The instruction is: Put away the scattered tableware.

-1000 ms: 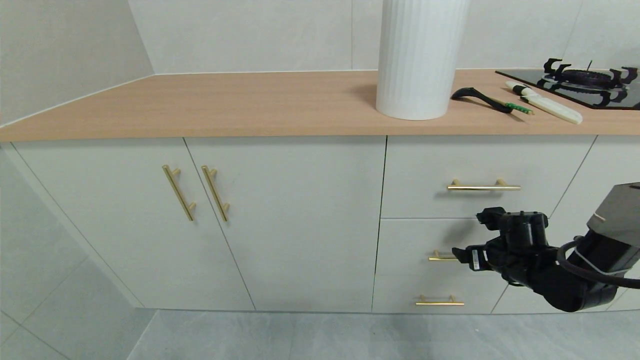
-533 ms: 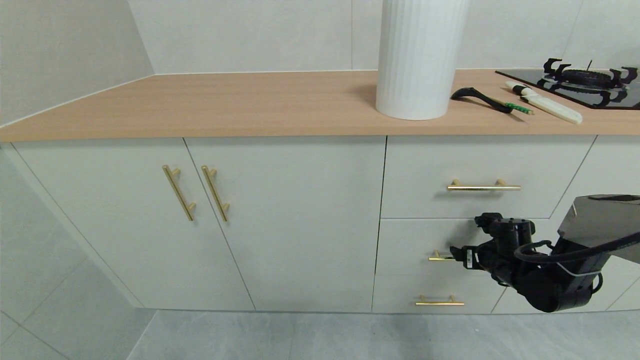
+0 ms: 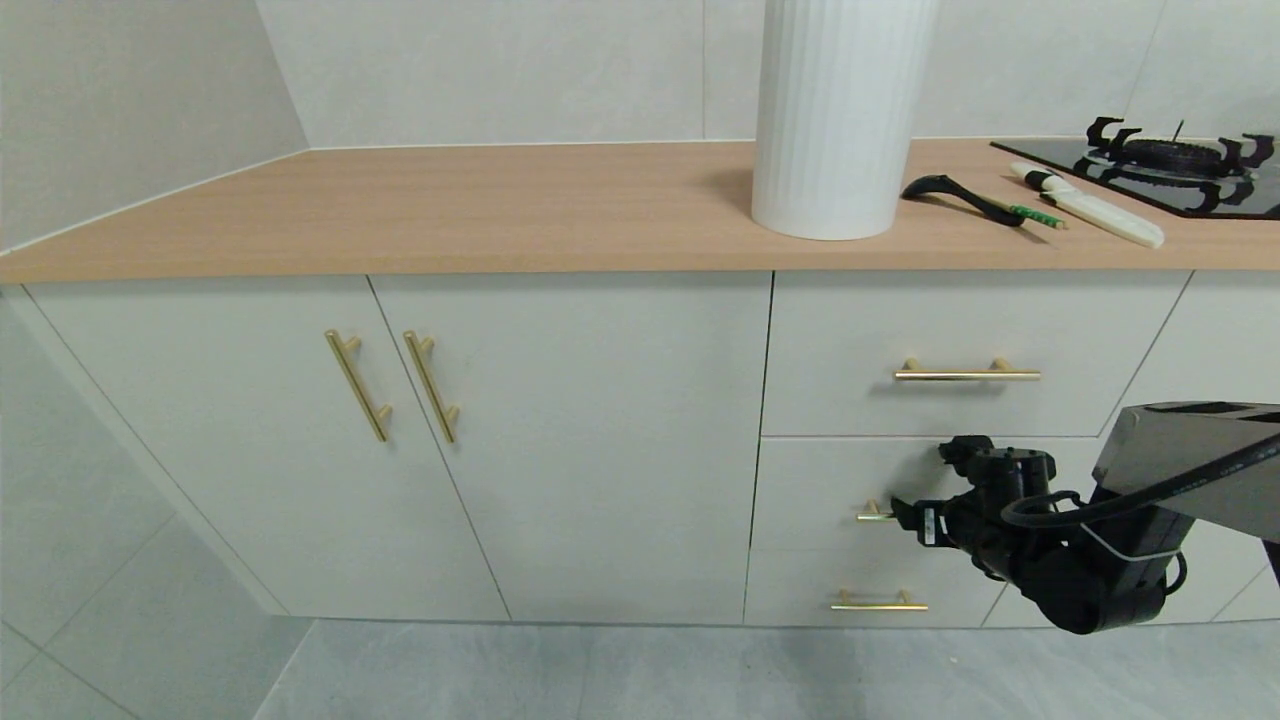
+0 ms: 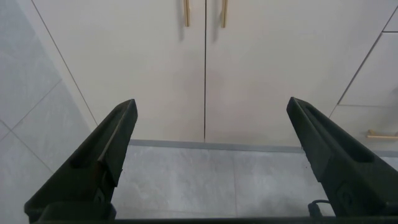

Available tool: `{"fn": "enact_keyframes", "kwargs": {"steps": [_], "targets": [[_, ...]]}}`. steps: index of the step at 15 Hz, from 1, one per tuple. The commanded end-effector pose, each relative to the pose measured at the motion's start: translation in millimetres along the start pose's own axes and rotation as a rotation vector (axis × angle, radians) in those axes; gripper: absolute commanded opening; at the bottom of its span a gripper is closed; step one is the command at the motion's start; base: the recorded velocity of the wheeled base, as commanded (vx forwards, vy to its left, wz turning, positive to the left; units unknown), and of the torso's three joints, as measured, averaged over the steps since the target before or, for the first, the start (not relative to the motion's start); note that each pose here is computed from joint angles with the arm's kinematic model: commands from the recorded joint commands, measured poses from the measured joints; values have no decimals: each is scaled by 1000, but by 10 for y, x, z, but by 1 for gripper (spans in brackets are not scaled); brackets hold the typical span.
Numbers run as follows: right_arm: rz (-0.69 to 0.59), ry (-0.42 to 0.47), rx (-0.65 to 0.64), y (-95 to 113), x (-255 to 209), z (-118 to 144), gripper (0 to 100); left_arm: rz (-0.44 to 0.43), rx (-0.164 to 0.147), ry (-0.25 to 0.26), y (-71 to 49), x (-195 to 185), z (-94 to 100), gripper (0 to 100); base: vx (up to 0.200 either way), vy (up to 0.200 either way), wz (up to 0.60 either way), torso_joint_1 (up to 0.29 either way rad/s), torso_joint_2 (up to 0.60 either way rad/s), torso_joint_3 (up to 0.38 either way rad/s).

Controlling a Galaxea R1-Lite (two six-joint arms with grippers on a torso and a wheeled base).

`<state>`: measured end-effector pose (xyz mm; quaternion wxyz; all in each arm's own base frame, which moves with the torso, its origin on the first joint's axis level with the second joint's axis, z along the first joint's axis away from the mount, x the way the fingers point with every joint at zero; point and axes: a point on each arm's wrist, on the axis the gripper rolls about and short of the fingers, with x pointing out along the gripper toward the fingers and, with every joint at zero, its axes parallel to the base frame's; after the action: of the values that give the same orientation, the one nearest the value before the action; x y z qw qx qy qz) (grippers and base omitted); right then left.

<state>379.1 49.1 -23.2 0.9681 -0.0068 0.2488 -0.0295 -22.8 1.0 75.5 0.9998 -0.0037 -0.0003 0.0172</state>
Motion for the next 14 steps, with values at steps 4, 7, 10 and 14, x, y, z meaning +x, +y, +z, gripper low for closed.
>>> {"fn": "enact_keyframes", "kwargs": {"steps": [4,7,10,14], "targets": [[3,41,-19,14,-33,-60,100,1,0,0,0,0,0,100,0,0,0,0,0,0],[3,61,-25,17,-41,-82,100,1,0,0,0,0,0,100,0,0,0,0,0,0],[2,65,-26,13,-58,-86,100,1,0,-1,0,0,2,100,0,0,0,0,0,0],[10,80,-37,25,-169,-32,100,1,0,0,0,0,0,100,0,0,0,0,0,0]]}}
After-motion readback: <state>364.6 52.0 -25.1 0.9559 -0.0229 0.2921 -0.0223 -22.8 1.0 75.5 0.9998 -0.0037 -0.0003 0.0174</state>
